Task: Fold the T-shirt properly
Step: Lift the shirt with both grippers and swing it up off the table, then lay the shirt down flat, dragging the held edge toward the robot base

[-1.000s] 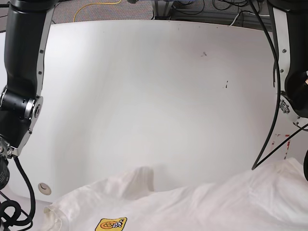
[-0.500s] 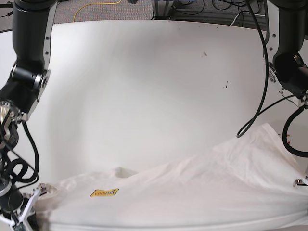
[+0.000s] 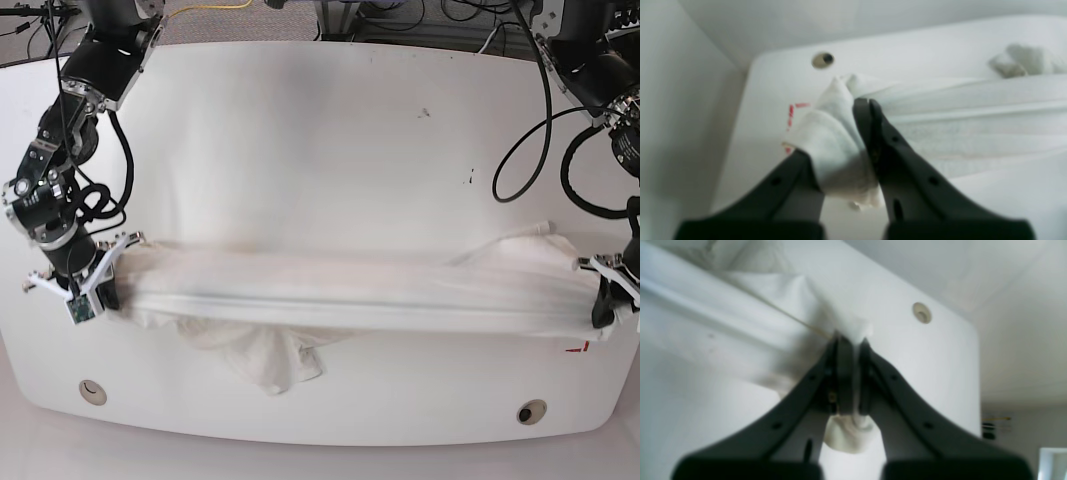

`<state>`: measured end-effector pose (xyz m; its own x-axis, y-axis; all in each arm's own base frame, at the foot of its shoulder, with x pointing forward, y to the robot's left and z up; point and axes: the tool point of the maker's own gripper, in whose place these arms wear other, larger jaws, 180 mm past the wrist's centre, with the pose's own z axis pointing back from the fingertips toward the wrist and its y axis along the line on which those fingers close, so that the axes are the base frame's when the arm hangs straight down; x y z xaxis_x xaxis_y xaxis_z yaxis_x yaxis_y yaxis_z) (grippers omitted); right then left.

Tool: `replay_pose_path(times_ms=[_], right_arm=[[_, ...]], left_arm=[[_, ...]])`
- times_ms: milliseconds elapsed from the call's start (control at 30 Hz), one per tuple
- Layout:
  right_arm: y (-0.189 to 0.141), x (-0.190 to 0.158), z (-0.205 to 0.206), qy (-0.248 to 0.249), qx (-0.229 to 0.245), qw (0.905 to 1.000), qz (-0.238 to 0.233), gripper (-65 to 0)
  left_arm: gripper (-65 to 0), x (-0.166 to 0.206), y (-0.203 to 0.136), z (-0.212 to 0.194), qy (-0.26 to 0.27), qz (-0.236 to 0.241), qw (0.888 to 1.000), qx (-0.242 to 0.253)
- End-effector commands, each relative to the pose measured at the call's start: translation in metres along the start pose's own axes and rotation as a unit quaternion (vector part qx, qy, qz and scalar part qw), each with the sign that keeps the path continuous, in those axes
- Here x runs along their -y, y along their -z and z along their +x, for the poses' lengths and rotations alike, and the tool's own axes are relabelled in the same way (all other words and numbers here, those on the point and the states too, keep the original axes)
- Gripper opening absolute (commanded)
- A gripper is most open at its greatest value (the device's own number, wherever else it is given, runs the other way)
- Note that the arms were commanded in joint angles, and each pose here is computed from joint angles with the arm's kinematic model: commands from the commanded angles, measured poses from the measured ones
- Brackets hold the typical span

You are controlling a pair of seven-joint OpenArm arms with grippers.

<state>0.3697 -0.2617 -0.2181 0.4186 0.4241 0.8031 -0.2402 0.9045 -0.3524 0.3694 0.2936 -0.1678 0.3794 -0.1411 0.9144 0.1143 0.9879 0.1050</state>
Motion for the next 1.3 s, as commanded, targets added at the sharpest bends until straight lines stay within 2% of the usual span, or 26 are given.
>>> replay_pose_path(times_ms=[0,233,533,867,1267], right_arm=[[-0.010,0.007,-0.016,0.008,-0.007,0.9997,-0.022,-65.0],[-0.018,-0.014,-0.066,0.039,-0.054,0.9978,-0.006,-65.0],[-0.031,-0.035,-0.112,0.062,-0.105,0.9925,0.010,-65.0],[-0.046,-0.065,-0.151,0.079,-0.153,0.9844,0.038,-65.0],[-0.059,-0.085,-0.179,0.085,-0.191,0.9763,0.055,-65.0]], left_arm=[[-65.0,-0.006,-0.010,-0.001,-0.003,0.005,1.000,0.014],[-65.0,-0.003,-0.022,-0.060,-0.022,-0.003,0.998,-0.053],[-65.0,0.004,-0.048,-0.128,-0.045,-0.016,0.990,-0.134],[-65.0,0.004,-0.075,-0.176,-0.053,-0.010,0.978,-0.202],[-65.0,0.010,-0.100,-0.217,-0.057,-0.014,0.963,-0.265]])
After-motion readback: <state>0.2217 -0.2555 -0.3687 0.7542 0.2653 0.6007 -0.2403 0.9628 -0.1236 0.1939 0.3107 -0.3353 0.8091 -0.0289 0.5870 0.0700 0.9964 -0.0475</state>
